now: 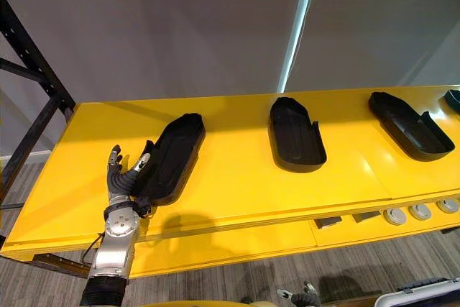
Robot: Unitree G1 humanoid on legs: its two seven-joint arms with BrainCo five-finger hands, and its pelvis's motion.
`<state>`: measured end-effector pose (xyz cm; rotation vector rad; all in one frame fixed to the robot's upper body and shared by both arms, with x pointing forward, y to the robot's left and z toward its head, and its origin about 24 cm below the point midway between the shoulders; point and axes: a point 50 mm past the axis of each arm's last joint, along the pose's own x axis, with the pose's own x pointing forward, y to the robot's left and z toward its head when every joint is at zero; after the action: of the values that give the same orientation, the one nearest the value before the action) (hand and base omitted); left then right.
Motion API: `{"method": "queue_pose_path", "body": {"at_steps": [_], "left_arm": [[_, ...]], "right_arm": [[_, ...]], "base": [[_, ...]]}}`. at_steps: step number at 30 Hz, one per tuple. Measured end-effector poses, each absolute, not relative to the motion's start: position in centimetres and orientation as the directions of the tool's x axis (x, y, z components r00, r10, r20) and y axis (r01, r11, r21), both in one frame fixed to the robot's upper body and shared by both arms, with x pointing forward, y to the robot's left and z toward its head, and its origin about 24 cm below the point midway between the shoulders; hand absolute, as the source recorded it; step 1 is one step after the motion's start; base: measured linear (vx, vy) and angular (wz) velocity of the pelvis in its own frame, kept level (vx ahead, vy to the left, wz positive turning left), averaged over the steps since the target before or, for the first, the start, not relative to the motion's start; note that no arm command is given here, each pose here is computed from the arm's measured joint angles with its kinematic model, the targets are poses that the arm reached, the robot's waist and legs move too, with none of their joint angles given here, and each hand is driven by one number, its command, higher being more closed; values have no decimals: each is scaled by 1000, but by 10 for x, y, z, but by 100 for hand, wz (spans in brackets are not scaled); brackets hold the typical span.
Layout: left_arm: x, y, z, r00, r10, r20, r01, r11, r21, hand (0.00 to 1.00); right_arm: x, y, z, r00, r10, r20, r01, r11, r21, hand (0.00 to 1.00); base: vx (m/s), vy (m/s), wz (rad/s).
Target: Walk over and take plastic housings, then place them on the shelf
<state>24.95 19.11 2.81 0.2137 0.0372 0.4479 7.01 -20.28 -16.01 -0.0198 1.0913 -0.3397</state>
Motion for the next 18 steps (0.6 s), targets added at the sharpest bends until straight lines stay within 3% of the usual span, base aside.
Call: {"method": "queue_pose_path", "body": {"at_steps": [18], "left_arm": [[242,145,36,966,256,37,-259,961,100,0]], "right_arm": [[70,-201,-161,407,-287,-867,248,948,-198,0]], "base": [[0,0,0]]}}
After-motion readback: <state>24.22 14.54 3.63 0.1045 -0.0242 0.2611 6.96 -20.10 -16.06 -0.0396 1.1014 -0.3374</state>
